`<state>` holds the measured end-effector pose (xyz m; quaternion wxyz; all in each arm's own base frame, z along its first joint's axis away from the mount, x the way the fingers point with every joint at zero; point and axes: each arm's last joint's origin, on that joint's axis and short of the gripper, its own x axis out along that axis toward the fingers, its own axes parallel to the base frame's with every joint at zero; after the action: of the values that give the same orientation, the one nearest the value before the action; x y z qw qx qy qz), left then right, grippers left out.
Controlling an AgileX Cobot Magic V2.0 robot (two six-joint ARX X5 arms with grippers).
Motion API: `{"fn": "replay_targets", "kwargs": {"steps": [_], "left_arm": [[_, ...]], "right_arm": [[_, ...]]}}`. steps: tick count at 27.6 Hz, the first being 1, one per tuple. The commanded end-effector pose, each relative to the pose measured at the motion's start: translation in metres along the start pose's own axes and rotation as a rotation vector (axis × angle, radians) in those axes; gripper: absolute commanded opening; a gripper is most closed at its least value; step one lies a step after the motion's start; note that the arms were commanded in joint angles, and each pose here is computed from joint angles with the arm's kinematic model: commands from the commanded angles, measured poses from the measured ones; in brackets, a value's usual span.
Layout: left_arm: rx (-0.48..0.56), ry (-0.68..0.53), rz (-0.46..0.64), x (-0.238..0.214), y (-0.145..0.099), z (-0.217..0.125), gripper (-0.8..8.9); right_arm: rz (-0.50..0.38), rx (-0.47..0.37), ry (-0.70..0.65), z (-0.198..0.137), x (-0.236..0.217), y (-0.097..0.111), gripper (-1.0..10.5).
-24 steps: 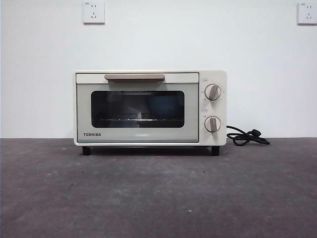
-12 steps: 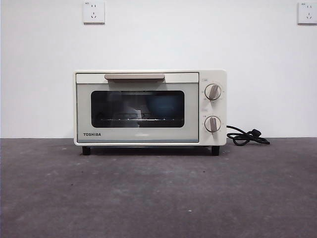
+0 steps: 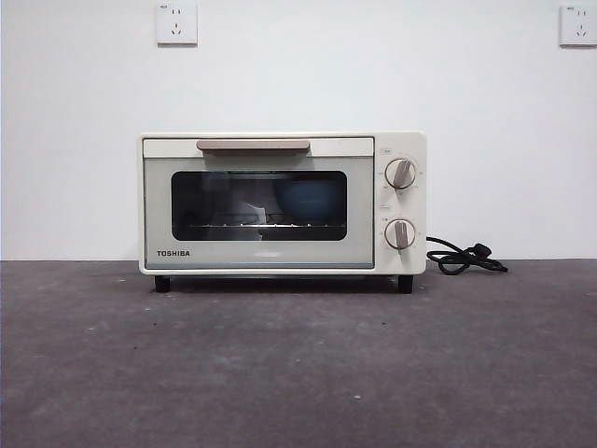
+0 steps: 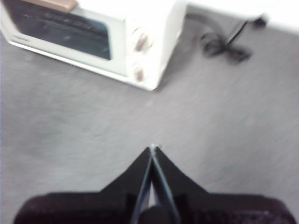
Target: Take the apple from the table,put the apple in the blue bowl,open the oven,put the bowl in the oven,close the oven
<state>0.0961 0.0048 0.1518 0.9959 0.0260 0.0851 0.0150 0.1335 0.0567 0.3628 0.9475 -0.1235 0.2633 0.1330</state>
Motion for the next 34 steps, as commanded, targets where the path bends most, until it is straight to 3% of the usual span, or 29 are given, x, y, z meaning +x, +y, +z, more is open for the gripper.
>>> {"fn": "replay_targets", "kwargs": {"steps": [1,3,6,10,16,22,27,34], "left_arm": [[-0.007,0.004,-0.002,0.001,0.0,-0.003,-0.04],[-0.007,0.006,-0.002,0.001,0.0,-0.003,-0.04],[-0.007,0.006,-0.002,0.001,0.0,-0.003,-0.04],[-0.007,0.009,-0.002,0.001,0.0,-0.003,-0.04],[-0.007,0.01,-0.002,0.001,0.0,-0.003,-0.04],[-0.007,0.01,-0.002,0.001,0.0,-0.003,-0.04],[-0.007,0.01,-0.001,0.001,0.0,-0.003,-0.04],[-0.007,0.01,-0.002,0.001,0.0,-0.003,-0.04]], "right_arm": [[-0.006,-0.089,-0.041,-0.009,-0.005,-0.011,0.0],[-0.044,-0.029,-0.138,-0.022,-0.01,-0.021,0.0],[-0.182,0.024,-0.275,-0.054,-0.001,-0.03,0.0],[-0.285,0.059,-0.326,-0.105,0.023,-0.03,0.0],[-0.32,0.108,-0.363,-0.158,0.047,-0.021,0.0],[-0.342,0.142,-0.382,-0.19,0.061,-0.015,0.0],[-0.365,0.209,-0.39,-0.207,0.069,-0.012,0.0],[-0.36,0.22,-0.33,-0.213,0.071,-0.01,0.0]]}}
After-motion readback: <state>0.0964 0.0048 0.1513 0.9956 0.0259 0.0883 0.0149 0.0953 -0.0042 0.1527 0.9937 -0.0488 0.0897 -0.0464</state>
